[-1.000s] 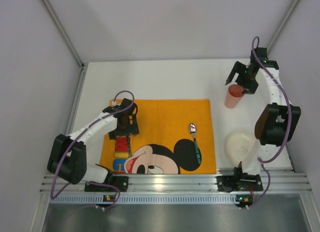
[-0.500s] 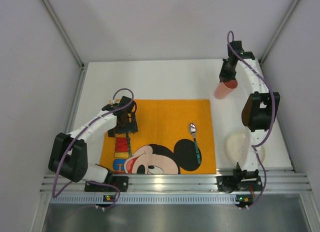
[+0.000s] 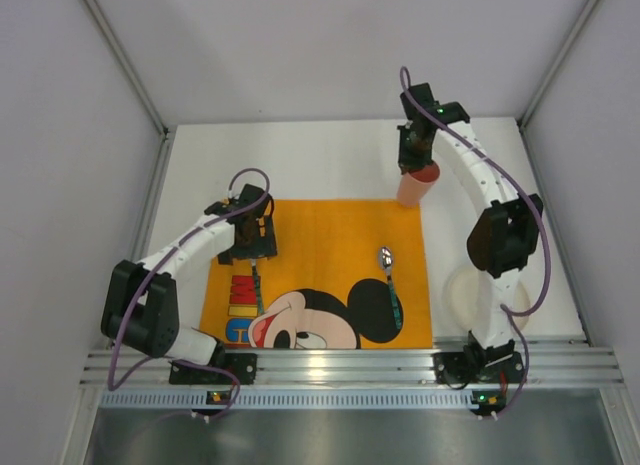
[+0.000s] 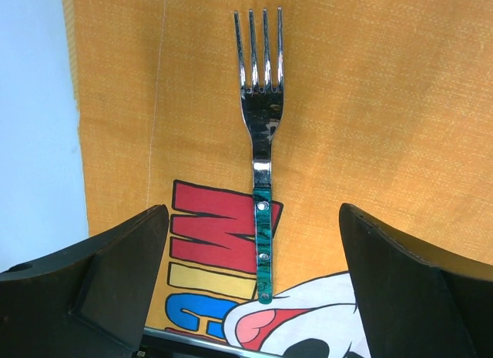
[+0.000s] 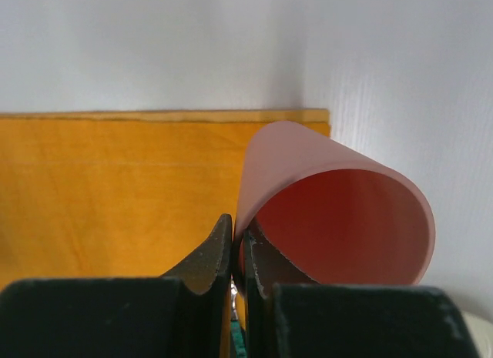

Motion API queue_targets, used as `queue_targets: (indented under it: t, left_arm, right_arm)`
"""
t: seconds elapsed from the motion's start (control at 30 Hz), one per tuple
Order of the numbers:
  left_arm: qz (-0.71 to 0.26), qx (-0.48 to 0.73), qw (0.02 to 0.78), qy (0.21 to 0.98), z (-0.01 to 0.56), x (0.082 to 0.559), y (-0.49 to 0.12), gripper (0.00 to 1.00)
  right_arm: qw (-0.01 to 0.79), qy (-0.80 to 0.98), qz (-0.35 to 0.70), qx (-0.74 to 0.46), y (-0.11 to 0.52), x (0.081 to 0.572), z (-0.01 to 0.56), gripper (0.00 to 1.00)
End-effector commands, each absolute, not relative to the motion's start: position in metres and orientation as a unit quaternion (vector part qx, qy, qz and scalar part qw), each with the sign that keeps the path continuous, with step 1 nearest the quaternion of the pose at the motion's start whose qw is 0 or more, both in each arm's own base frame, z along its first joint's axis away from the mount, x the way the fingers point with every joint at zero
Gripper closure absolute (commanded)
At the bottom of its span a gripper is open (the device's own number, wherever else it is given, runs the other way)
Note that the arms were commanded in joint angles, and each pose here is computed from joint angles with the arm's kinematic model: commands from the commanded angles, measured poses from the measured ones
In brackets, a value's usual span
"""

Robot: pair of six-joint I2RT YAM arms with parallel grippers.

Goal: Set the dinner table for one person

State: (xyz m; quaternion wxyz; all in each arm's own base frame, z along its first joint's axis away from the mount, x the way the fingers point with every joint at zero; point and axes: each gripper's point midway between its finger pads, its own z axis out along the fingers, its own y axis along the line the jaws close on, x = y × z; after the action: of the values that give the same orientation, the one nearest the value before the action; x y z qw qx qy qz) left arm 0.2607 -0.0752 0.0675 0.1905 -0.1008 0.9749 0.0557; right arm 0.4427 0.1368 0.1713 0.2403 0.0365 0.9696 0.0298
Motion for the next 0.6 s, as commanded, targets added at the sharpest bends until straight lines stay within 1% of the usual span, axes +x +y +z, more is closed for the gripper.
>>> queue_targets:
  t: [0.0,0.17,0.33,0.57]
  left_arm:
    - [0.043,-0.096,0.213,0.971,0.076,0.276,-0.08,0.03]
    - [0.044,-0.096,0.215,0.971,0.076,0.273,-0.078,0.04]
    - [0.047,-0.098,0.216,0.97,0.076,0.269,-0.075,0.04]
    - [0.049,-0.104,0.225,0.968,0.08,0.264,-0.071,0.04]
  right_arm:
    - [0.265,0.963,0.052,0.021,0.163,0.417,0.208,1.0]
    - [0.251,0.966,0.06,-0.015,0.198,0.405,0.196,1.0]
    - [0.227,0.971,0.056,-0.045,0.226,0.399,0.169,1.0]
    - [0.201,0.977,0.04,-0.062,0.239,0.39,0.14,1.0]
